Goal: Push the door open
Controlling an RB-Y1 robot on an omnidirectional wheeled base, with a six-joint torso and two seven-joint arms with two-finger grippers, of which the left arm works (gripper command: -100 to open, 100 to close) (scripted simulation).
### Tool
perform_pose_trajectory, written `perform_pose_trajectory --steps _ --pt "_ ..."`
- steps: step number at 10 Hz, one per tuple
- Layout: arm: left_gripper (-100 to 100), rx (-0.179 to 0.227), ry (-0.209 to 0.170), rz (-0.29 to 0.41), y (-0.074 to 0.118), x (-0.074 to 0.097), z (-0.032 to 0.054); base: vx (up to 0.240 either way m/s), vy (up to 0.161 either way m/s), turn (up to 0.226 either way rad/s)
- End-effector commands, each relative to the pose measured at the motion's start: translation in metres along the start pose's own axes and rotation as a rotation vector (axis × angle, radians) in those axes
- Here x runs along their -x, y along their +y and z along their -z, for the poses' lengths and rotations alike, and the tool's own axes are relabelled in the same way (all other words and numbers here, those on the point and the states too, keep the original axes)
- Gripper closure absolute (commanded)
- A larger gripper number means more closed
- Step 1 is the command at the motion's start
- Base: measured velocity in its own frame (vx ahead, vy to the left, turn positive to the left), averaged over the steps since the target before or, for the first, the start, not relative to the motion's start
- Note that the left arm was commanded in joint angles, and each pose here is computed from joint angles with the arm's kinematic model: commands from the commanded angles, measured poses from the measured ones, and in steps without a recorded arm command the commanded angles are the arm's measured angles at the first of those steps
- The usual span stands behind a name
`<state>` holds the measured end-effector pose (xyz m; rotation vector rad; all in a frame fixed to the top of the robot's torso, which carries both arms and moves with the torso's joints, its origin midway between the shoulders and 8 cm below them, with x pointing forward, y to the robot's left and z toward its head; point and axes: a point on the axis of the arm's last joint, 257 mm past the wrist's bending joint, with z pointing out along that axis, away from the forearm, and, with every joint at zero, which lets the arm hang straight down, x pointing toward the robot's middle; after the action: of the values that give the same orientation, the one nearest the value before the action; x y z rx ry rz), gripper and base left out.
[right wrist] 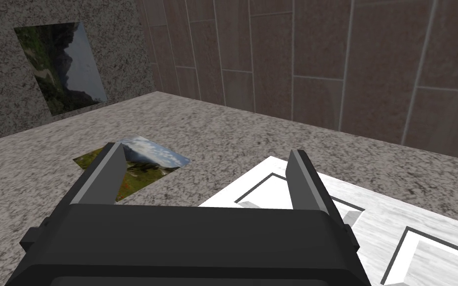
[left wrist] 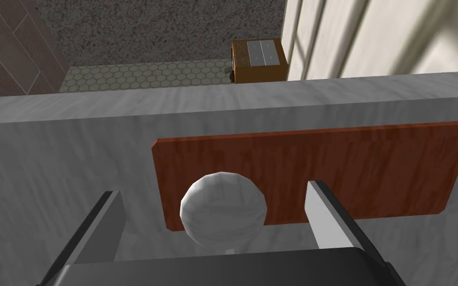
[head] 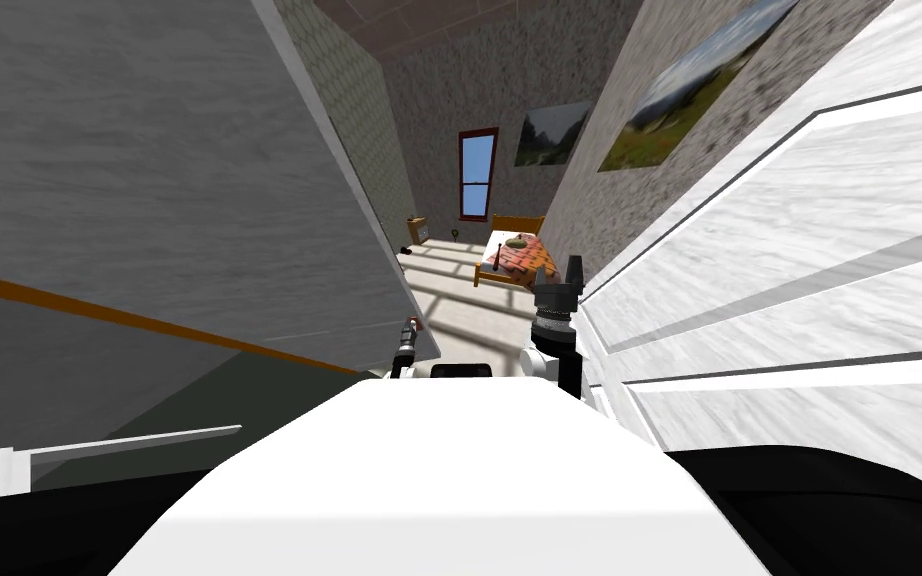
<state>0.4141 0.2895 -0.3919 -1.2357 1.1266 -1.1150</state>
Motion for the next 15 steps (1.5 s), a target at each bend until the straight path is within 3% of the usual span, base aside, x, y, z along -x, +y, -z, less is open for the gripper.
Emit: perform_pose_trajectory --steps 1,2,7,15 --pt "-100 0.0 0.0 0.0 0.0 0.0 0.0 0.088 0.007 0.009" --pt "100 0.0 0.0 0.0 0.0 0.0 0.0 -0.02 -0.004 -0.007" --pt "100 0.0 0.0 0.0 0.0 0.0 0.0 -0.014 -0.001 -0.002" --pt "100 0.004 -0.1 -0.034 -0.001 0.056 -0.0032 0.185 -0.028 0.049"
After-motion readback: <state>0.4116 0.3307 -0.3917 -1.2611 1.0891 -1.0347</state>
